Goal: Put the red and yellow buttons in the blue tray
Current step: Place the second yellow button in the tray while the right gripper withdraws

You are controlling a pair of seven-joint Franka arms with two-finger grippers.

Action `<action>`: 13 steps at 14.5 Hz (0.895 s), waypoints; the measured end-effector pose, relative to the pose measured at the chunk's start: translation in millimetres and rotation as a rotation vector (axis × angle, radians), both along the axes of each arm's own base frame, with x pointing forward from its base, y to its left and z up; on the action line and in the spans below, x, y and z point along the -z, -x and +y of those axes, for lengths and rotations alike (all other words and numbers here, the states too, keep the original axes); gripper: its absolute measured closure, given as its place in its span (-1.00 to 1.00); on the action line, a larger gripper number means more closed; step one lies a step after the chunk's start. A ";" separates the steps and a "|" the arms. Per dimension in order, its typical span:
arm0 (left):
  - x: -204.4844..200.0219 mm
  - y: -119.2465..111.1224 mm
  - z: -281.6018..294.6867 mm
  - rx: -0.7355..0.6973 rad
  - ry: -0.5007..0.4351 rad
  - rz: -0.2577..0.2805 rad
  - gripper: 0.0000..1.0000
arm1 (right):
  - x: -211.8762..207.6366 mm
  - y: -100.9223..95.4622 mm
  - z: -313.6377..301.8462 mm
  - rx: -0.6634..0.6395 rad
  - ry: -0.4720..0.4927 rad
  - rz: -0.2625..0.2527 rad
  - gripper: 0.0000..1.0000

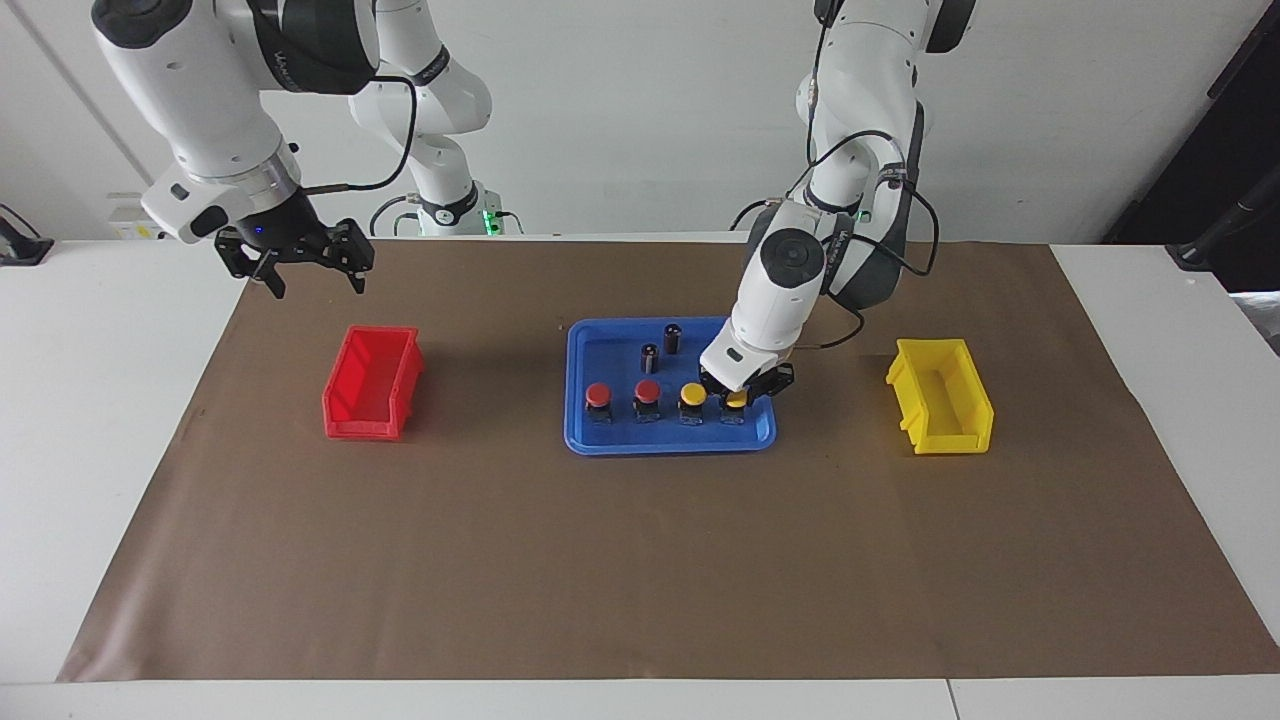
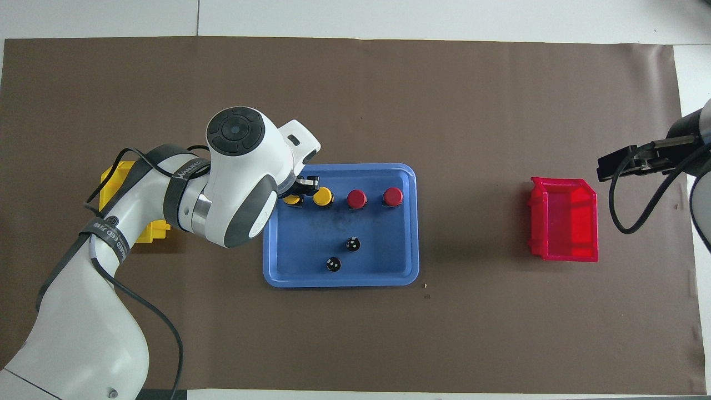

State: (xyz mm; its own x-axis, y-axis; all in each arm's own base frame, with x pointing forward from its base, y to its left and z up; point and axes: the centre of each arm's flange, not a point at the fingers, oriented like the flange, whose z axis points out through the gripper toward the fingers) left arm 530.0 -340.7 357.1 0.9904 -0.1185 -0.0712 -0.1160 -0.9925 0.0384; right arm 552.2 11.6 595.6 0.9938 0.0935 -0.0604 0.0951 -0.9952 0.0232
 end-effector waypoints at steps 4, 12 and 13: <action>0.3 0.3 -0.6 -0.004 0.004 0.003 0.09 | -0.3 0.4 8.1 -0.015 0.000 -0.001 -1.00; -24.0 -2.3 -4.3 -0.006 0.009 0.023 0.05 | -1.4 1.5 -39.1 0.071 0.000 -0.002 -1.00; -38.4 -2.6 -5.5 -0.009 0.014 0.037 0.04 | -1.3 1.6 -40.3 0.073 0.000 -0.002 -1.00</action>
State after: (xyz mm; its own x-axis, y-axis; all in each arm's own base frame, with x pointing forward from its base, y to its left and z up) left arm 532.6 -346.2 395.5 0.9881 -0.1113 -0.1064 -0.1057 -0.9928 0.0567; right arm 550.6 -28.7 596.9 0.9981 0.0210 -0.0583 0.0224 -0.9995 0.0232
